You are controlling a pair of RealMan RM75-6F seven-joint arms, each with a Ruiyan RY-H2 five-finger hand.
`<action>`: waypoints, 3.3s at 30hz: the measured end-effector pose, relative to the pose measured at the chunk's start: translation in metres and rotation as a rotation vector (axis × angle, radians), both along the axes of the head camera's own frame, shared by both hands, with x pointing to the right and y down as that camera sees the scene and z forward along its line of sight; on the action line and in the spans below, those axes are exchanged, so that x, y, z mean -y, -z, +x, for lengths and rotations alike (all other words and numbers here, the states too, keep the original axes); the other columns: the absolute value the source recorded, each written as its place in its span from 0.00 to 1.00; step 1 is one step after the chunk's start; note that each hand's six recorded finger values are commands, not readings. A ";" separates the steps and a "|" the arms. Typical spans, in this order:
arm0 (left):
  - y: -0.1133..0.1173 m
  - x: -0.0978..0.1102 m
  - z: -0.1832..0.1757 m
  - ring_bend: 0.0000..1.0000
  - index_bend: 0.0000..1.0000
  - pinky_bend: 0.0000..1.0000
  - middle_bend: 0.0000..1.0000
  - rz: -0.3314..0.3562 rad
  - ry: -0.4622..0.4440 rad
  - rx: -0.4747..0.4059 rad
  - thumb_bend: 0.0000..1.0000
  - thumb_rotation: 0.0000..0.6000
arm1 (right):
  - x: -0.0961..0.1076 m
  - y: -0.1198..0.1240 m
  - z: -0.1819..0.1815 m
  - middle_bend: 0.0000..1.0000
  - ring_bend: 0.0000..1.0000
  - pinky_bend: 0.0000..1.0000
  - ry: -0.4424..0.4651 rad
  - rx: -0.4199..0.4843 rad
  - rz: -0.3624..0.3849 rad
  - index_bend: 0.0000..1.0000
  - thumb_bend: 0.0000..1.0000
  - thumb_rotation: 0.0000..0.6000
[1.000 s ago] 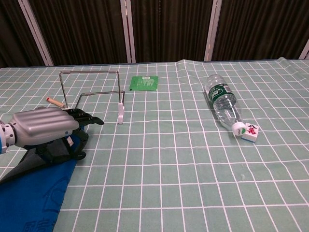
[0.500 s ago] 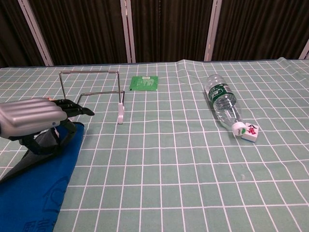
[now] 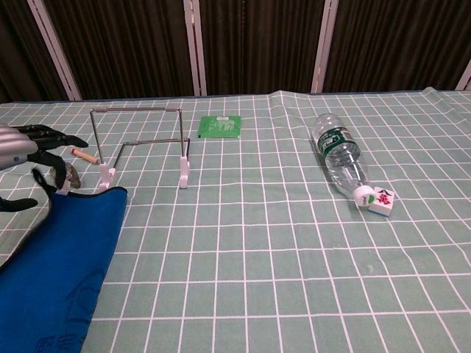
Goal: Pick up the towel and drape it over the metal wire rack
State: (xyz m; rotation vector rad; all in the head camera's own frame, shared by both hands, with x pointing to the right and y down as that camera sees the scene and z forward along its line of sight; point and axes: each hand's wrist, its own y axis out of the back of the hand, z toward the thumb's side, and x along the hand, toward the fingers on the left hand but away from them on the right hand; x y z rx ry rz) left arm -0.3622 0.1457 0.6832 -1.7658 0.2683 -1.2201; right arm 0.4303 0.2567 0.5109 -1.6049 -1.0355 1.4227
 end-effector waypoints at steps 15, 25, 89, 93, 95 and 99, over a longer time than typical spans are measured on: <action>0.042 0.007 -0.016 0.69 0.00 0.67 0.68 0.090 0.033 -0.151 0.18 1.00 | -0.001 0.003 -0.002 0.00 0.00 0.00 0.005 0.011 0.007 0.00 0.00 1.00; 0.036 0.005 0.015 1.00 0.18 1.00 0.99 0.039 -0.002 -0.125 0.17 1.00 | -0.002 0.006 -0.002 0.00 0.00 0.00 0.007 0.017 0.013 0.00 0.00 1.00; -0.069 0.032 0.088 0.98 0.49 1.00 0.97 -0.111 0.051 0.026 0.38 1.00 | 0.007 -0.018 0.015 0.00 0.00 0.00 -0.053 -0.032 -0.048 0.00 0.00 1.00; -0.069 0.031 0.088 0.98 0.60 1.00 0.97 -0.118 0.053 0.025 0.40 1.00 | 0.007 -0.018 0.015 0.00 0.00 0.00 -0.053 -0.032 -0.048 0.00 0.00 1.00; -0.069 0.031 0.087 0.98 0.64 1.00 0.97 -0.118 0.053 0.024 0.44 1.00 | 0.007 -0.018 0.015 0.00 0.00 0.00 -0.052 -0.032 -0.049 0.00 0.00 1.00; -0.067 0.031 0.084 0.98 0.67 1.00 0.97 -0.114 0.055 0.025 0.56 1.00 | 0.007 -0.017 0.014 0.00 0.00 0.00 -0.050 -0.030 -0.047 0.00 0.00 1.00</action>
